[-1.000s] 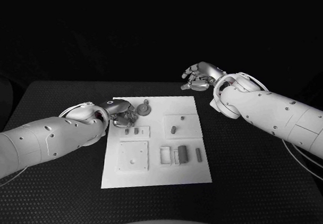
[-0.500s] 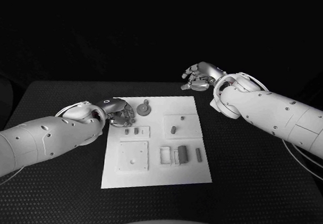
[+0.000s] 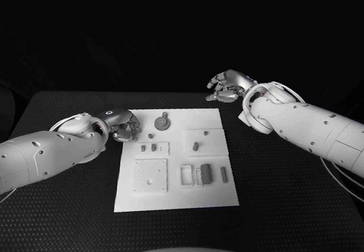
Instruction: Assemble the parts on the task board
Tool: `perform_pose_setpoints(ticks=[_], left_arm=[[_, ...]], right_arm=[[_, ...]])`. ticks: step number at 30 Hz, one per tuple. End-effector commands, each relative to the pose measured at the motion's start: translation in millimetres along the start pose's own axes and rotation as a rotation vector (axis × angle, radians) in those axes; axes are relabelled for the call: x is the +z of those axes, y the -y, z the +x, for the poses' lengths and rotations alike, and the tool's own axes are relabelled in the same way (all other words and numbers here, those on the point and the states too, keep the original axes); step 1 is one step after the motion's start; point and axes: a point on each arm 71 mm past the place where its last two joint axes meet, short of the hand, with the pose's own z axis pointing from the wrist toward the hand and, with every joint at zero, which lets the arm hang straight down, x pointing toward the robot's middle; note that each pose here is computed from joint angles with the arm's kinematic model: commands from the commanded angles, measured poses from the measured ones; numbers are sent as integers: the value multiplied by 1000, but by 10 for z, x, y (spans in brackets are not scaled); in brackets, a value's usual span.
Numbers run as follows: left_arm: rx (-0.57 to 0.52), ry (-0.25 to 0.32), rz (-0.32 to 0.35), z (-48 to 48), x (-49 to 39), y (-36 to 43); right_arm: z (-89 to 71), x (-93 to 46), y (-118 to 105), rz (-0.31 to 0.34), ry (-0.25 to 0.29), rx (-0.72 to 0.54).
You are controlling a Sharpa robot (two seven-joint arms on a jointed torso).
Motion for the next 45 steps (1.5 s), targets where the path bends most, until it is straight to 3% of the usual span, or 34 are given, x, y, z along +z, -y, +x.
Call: perform_pose_setpoints(ticks=[1, 6, 8, 14, 19, 22, 26, 30, 37, 45], left_arm=[[-42, 56, -7, -123, -35, -44], [-134, 113, -41, -308, -116, -167], [-234, 130, -68, -358, -158, -215], [-514, 153, -71, -432, -289, -209], [-729, 153, -35, -507, -384, -235], [-800, 154, -16, -557, -438, -251], [-817, 128, 14, -590, -506, -223], [-821, 126, 23, -595, -543, -199], [-770, 139, 27, -606, -546, -200], [-798, 132, 25, -599, -538, -187]], right_arm=[[-13, -12, 8, -14, 4, -2], [-18, -27, 23, -23, -4, -3], [-18, -35, 31, -32, -5, -10], [51, -131, 102, -63, -37, -69], [176, -233, 141, -101, -62, -157], [301, -295, 139, -120, -128, -220], [446, -377, 118, -151, -172, -317], [536, -375, 105, -152, -212, -388], [728, -417, 50, -169, -262, -467], [768, -405, 8, -172, -237, -524]])
